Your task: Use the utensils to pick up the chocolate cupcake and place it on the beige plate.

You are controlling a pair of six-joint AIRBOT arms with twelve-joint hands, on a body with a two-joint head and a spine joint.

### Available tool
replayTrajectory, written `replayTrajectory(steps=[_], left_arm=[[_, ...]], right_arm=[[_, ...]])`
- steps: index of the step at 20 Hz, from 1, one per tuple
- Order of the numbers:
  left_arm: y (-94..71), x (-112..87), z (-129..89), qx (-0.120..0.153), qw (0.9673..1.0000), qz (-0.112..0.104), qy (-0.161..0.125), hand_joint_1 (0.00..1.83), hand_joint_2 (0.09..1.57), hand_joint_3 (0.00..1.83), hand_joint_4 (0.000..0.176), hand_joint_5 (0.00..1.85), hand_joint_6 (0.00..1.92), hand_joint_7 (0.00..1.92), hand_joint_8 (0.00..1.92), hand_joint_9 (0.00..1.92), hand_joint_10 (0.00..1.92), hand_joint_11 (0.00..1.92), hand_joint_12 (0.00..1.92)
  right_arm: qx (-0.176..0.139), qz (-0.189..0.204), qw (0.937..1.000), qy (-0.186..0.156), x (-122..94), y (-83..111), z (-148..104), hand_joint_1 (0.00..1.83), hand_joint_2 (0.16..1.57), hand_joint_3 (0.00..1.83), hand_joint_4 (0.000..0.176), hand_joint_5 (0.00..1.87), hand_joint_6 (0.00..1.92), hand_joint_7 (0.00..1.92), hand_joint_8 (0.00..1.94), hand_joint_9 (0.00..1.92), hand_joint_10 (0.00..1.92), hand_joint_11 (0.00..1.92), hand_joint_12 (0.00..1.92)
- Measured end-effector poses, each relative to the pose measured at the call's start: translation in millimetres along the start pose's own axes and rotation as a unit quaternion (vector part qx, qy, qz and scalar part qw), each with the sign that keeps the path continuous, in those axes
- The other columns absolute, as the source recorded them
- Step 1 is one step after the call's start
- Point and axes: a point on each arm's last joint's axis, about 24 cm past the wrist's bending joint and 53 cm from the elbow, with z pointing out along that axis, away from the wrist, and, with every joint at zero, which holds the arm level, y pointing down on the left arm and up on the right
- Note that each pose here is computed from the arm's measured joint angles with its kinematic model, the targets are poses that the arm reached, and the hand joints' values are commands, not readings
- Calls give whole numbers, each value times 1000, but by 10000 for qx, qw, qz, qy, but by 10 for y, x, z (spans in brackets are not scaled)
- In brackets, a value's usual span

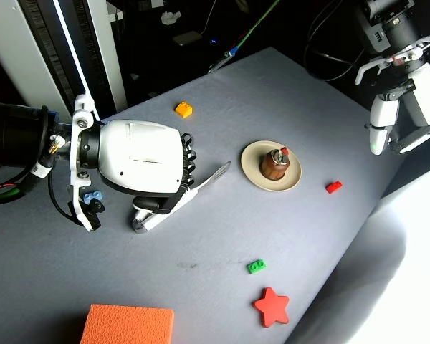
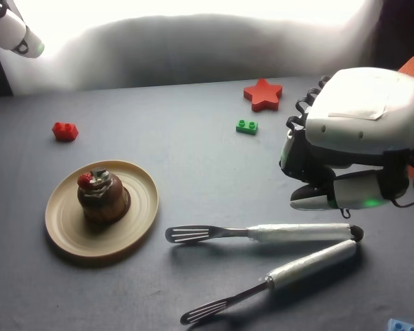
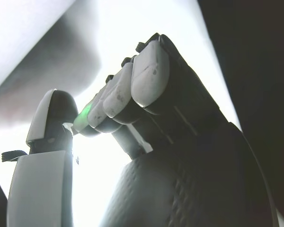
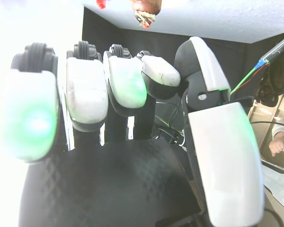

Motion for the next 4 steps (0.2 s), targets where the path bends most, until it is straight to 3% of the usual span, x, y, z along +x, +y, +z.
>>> replayTrajectory(steps=[4], left_arm=[[-22, 20, -8, 22, 10000, 6, 20, 876, 1234, 2, 175, 1239, 1921, 1331, 1921, 1378, 1921, 1428, 1921]], right_arm=[[-4, -19, 10000, -1, -1, 2, 0, 789, 1288, 2, 0, 1202, 1921, 1353, 1941, 1475, 1921, 1591, 1921]])
